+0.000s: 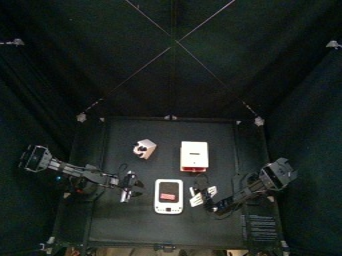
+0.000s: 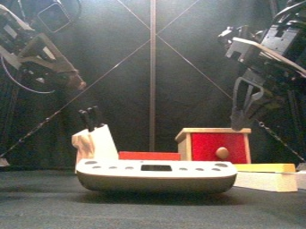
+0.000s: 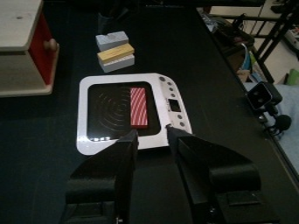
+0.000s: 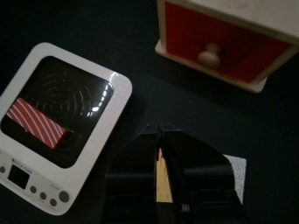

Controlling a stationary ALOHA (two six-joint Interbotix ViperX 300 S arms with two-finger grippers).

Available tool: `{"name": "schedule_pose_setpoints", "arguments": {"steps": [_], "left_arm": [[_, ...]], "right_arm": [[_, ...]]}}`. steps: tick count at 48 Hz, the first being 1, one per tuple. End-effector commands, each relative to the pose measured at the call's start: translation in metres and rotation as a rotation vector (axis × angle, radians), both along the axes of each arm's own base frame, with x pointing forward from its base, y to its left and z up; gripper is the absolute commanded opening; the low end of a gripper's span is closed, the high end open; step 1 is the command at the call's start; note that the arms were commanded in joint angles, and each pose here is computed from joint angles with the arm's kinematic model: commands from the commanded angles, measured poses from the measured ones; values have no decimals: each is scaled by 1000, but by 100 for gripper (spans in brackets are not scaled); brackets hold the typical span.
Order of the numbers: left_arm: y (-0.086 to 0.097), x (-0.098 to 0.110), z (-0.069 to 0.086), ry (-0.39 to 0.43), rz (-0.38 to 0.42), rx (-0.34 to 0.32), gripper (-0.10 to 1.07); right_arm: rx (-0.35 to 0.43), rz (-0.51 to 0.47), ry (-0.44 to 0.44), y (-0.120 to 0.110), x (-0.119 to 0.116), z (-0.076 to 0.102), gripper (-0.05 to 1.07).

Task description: Grab salmon

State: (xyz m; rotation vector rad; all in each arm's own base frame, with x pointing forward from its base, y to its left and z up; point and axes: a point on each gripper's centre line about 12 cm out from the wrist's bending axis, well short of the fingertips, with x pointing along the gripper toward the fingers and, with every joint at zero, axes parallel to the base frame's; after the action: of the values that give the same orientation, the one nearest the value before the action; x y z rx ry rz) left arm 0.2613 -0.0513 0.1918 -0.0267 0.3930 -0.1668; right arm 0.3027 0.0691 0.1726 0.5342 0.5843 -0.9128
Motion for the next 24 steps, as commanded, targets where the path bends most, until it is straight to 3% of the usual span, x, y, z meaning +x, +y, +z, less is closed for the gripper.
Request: {"name": "schedule_pose_setpoints", "arguments": {"steps": [1, 17, 24], "left_arm": [[0, 3, 5, -21, 0, -2, 74], [0, 3, 6, -28, 1, -1, 74], [1, 5, 9, -46, 7, -2, 74]], "right_arm": [[14, 30, -72, -3, 0, 21, 42], [1, 128, -189, -17, -1, 45, 42], [93, 197, -246, -30, -3, 50, 41]]}}
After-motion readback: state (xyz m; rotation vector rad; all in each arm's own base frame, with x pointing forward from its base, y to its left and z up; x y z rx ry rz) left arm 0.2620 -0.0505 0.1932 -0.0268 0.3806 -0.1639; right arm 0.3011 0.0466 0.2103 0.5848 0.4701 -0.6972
